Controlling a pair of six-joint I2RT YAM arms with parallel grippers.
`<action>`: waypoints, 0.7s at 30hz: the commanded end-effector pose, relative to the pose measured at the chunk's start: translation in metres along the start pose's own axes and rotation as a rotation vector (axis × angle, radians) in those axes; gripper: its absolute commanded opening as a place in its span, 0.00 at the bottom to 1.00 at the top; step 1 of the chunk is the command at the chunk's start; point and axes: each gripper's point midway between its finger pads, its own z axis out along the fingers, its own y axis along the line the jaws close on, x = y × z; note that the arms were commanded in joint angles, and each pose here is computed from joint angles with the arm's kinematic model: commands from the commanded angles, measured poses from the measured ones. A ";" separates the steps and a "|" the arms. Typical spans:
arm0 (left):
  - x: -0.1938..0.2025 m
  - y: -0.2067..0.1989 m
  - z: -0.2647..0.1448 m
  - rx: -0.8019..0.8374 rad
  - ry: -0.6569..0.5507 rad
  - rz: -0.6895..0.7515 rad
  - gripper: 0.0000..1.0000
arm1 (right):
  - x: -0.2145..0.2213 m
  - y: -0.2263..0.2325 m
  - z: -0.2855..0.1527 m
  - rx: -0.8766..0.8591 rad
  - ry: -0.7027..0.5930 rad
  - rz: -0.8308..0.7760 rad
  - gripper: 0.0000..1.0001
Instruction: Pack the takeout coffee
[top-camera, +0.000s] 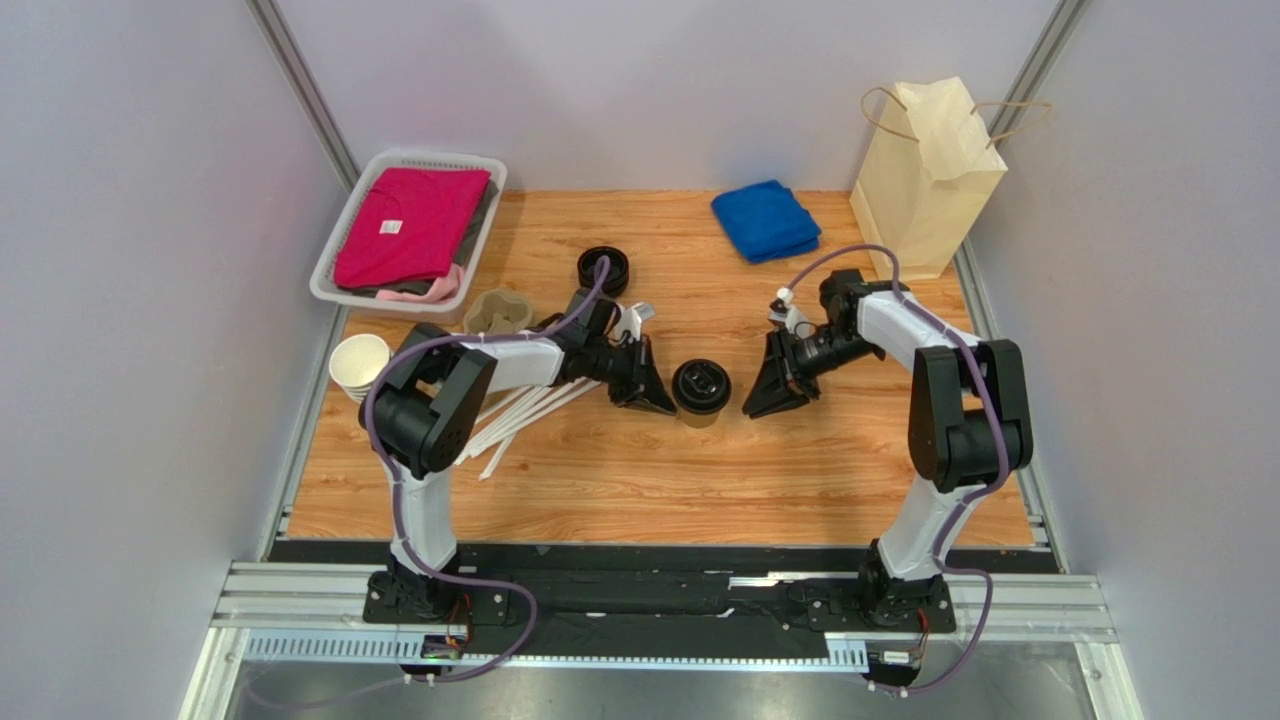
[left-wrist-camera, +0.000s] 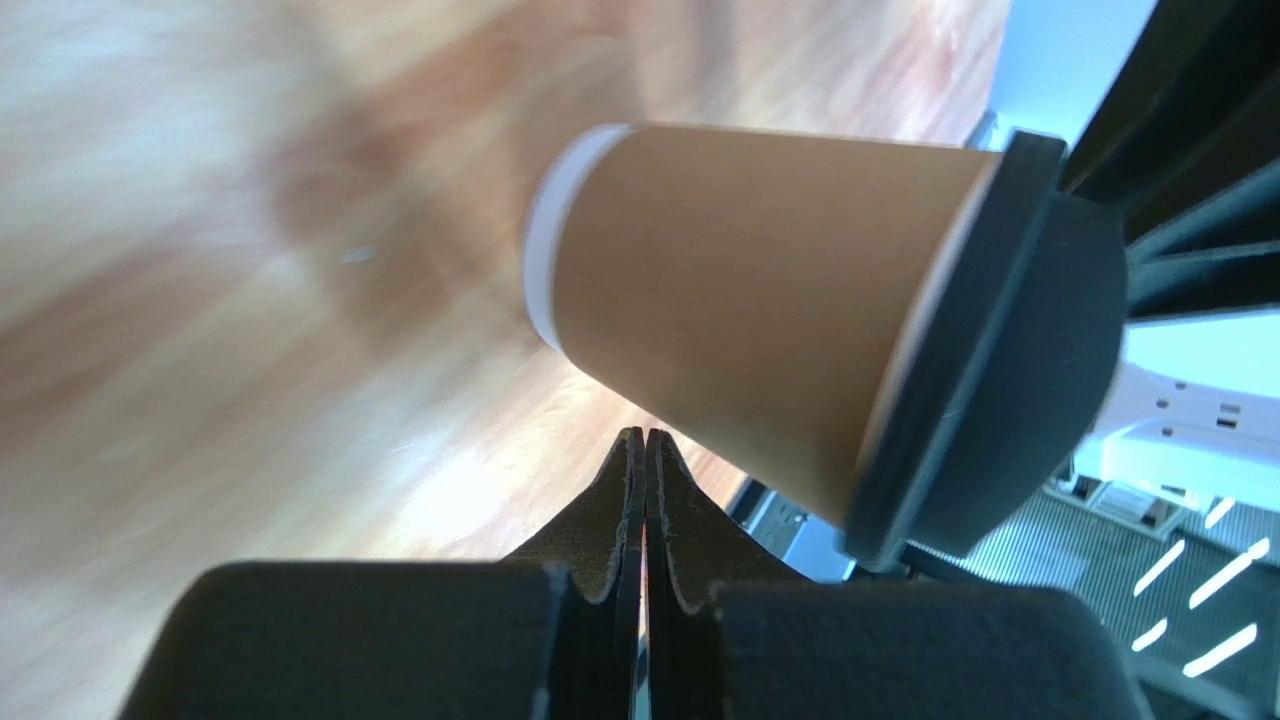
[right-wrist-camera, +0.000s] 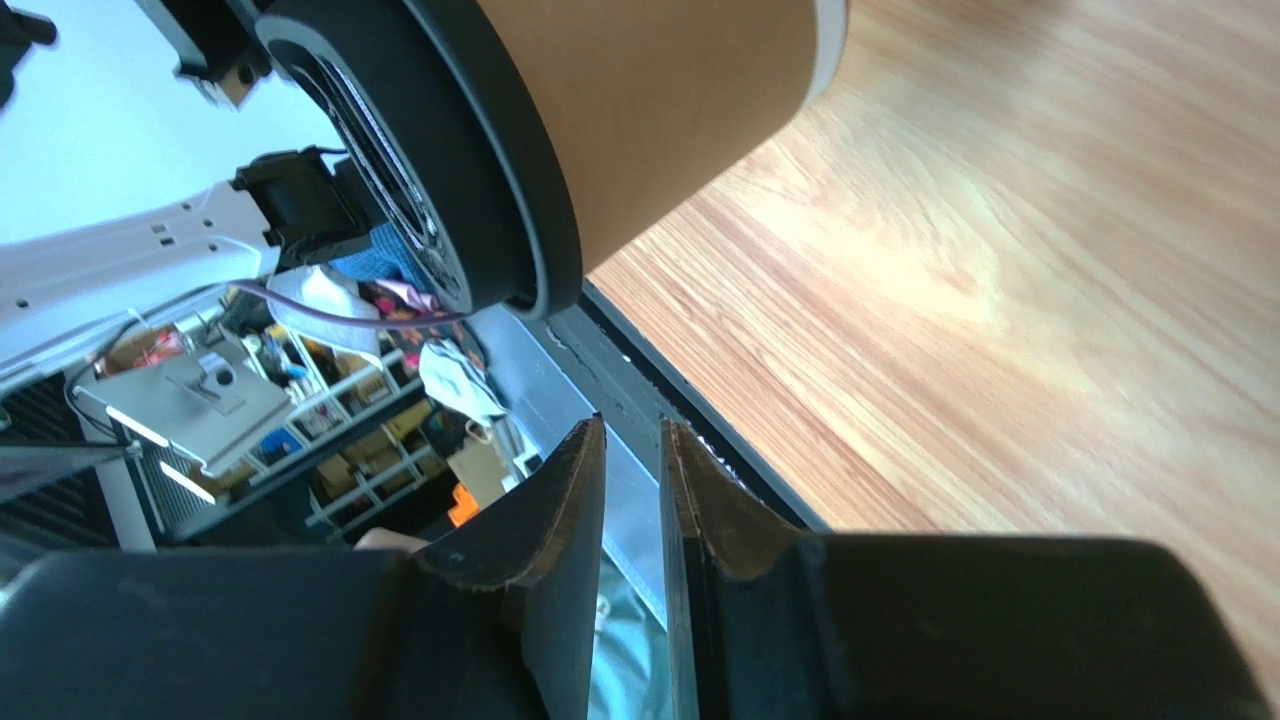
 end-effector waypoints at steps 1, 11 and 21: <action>-0.001 -0.022 0.014 0.048 -0.012 0.046 0.00 | 0.005 -0.002 -0.020 0.029 -0.060 -0.012 0.24; 0.021 -0.046 0.034 0.095 0.046 0.045 0.00 | -0.012 -0.030 -0.031 0.093 -0.116 0.051 0.23; 0.028 -0.011 -0.040 0.018 -0.009 0.068 0.00 | -0.102 -0.037 -0.031 0.078 -0.230 -0.077 0.24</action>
